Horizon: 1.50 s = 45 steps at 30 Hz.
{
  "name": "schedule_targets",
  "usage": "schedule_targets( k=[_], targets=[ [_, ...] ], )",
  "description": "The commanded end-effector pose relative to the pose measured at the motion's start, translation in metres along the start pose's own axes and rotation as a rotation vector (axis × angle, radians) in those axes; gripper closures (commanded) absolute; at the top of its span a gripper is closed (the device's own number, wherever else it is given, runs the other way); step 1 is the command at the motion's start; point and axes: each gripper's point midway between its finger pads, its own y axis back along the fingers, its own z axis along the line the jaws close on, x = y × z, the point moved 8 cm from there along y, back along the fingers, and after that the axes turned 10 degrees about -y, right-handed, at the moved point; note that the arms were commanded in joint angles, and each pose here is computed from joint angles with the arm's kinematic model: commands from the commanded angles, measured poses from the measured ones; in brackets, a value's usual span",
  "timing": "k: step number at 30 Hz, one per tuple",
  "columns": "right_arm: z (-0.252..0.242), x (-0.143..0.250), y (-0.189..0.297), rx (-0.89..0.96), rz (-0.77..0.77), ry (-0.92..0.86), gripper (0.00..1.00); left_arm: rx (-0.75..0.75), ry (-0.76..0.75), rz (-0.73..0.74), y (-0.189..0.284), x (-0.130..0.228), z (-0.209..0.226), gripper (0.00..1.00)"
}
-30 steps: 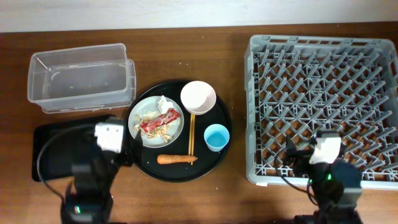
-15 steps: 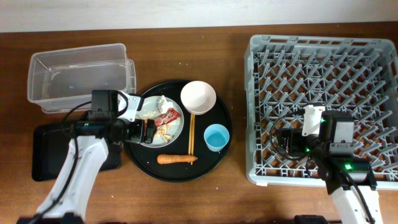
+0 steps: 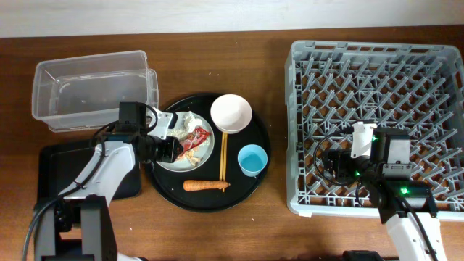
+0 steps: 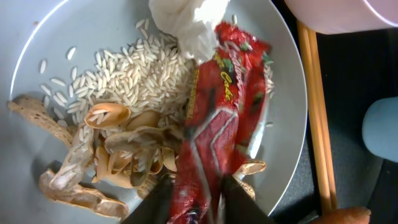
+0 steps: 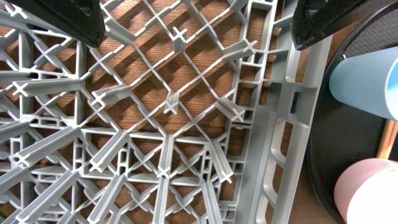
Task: Sort waste into correct bins and load items into the dishwasher rack
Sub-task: 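Reach the left gripper to the plate and grasp the red wrapper and tissue, then carry the wrapper and tissue left and release into the clear bin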
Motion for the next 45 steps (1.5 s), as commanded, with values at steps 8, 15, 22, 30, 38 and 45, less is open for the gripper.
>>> schedule_targets(
  k=[8, 15, 22, 30, 38, 45],
  targets=[
    [0.003, -0.005, 0.003, -0.008, -0.016, -0.001, 0.05, -0.079, -0.054, -0.107, 0.061, -0.038, -0.01, 1.0],
    [0.003, -0.005, 0.003, -0.008, -0.016, -0.001, 0.05, -0.524, -0.12, -0.39, 0.155, -0.092, 0.0, 0.99],
    [0.003, -0.005, 0.003, -0.008, -0.016, -0.001, 0.04, -0.729, -0.042, -0.353, 0.115, -0.108, 0.06, 0.99],
    [0.003, -0.005, 0.003, -0.008, -0.013, -0.002, 0.02, -0.696, -0.05, -0.394, 0.103, -0.118, 0.07, 0.36],
    [0.003, -0.005, 0.003, -0.008, -0.013, -0.002, 0.02, -0.203, -0.24, -0.233, 0.028, -0.111, -0.027, 0.01],
    [0.003, -0.005, 0.003, -0.008, -0.013, -0.002, 0.02, -0.171, -0.129, -0.055, -0.037, -0.086, -0.007, 0.05]
  ],
)
